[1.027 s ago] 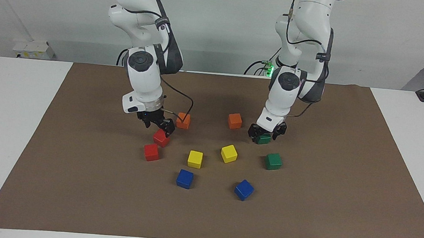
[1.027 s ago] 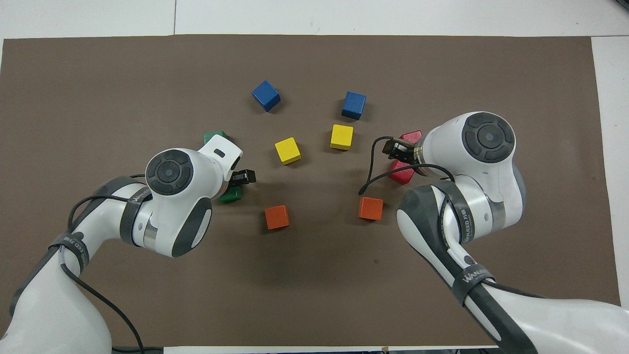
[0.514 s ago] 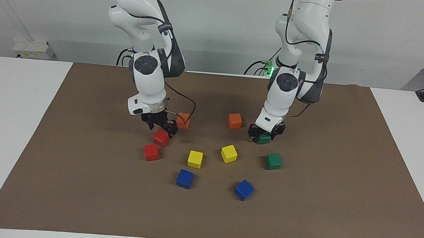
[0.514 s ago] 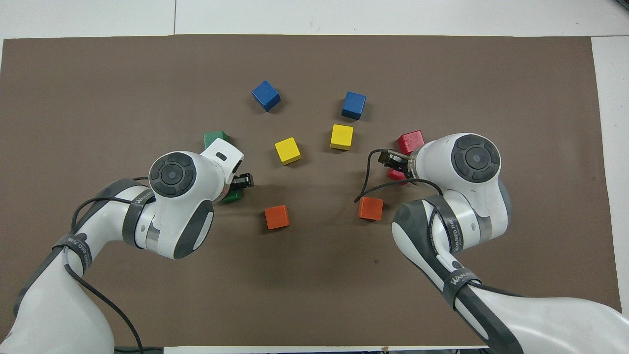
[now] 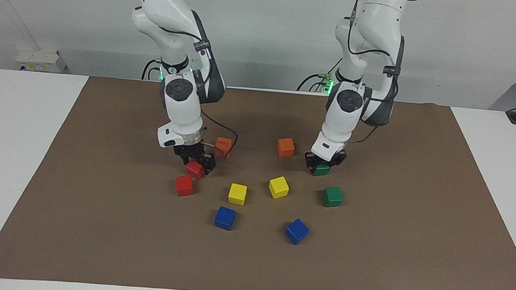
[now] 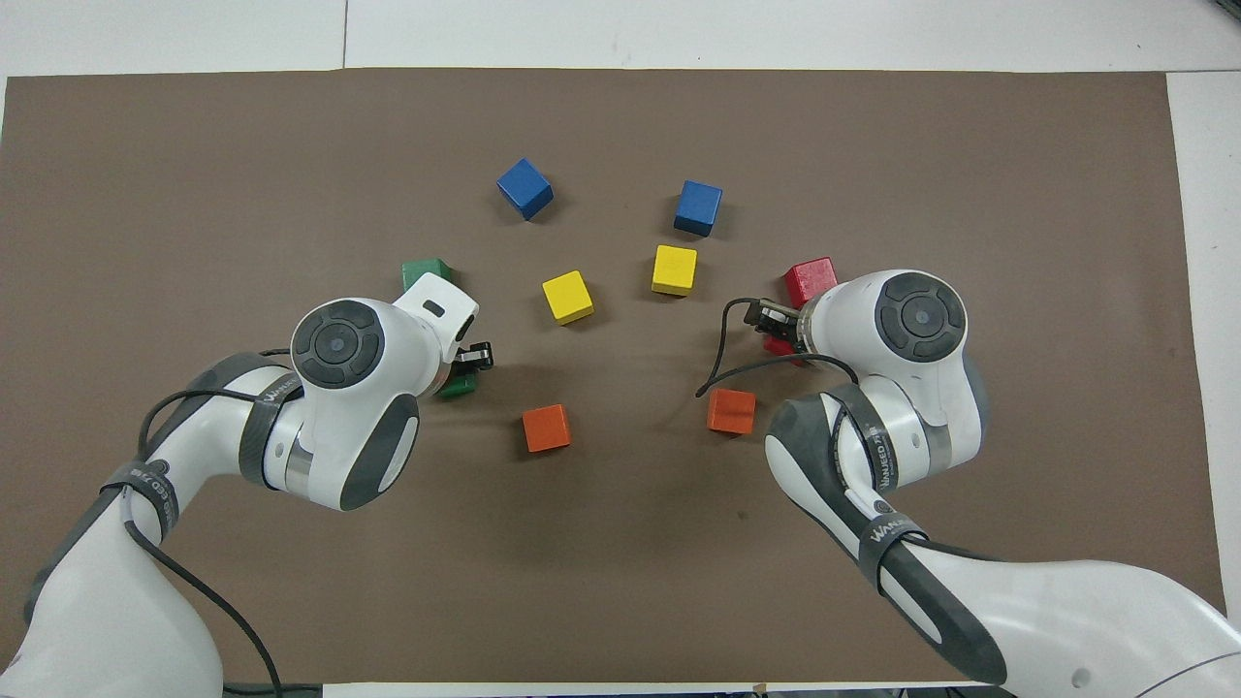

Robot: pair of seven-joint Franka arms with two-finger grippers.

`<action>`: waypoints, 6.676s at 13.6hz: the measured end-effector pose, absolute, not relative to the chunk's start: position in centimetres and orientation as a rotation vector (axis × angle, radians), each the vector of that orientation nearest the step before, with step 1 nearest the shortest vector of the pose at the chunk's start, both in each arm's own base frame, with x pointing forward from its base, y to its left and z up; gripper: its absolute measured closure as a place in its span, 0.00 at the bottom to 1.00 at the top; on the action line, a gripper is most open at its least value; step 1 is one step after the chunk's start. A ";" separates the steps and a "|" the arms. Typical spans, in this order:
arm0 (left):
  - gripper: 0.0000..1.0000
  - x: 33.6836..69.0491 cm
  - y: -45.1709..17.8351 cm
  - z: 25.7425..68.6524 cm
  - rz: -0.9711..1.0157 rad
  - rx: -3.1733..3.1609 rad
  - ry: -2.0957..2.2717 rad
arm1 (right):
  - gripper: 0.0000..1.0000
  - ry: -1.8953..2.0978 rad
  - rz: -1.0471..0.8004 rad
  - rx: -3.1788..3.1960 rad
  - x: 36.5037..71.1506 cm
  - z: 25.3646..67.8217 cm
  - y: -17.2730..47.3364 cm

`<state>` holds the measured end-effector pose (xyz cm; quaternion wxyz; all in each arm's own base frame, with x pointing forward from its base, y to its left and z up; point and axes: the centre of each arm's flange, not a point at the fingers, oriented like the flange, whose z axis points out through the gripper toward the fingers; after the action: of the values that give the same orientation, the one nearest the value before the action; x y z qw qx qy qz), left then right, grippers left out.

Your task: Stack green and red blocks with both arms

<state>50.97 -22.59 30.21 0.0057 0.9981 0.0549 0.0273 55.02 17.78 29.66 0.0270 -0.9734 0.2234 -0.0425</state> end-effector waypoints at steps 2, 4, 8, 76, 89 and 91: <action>0.45 53.0 -19.0 32.1 0.077 3.135 0.157 | 0.31 0.691 -0.130 -3.007 55.0 29.7 17.8; 0.45 55.8 -10.6 35.2 0.065 3.149 0.094 | 0.45 0.685 -0.118 -3.015 55.2 30.4 17.6; 0.45 56.0 7.1 36.6 0.070 3.164 -0.108 | 0.45 0.489 -0.075 -3.079 57.4 39.1 12.8; 0.45 57.1 11.7 40.2 0.123 3.141 -0.302 | 0.00 0.144 -0.068 -3.132 65.6 39.7 12.8; 0.45 53.7 12.9 36.9 0.237 3.136 -0.386 | 0.00 -0.277 -0.157 -3.110 60.9 33.8 16.6; 0.45 53.5 12.9 36.2 0.249 3.118 -0.342 | 0.00 -0.277 -0.157 -3.111 60.6 32.9 16.2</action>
<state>53.50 12.93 36.18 -0.0027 0.9909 -0.1085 0.0791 60.60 16.15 32.89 0.0070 -0.9948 -0.0884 -0.0501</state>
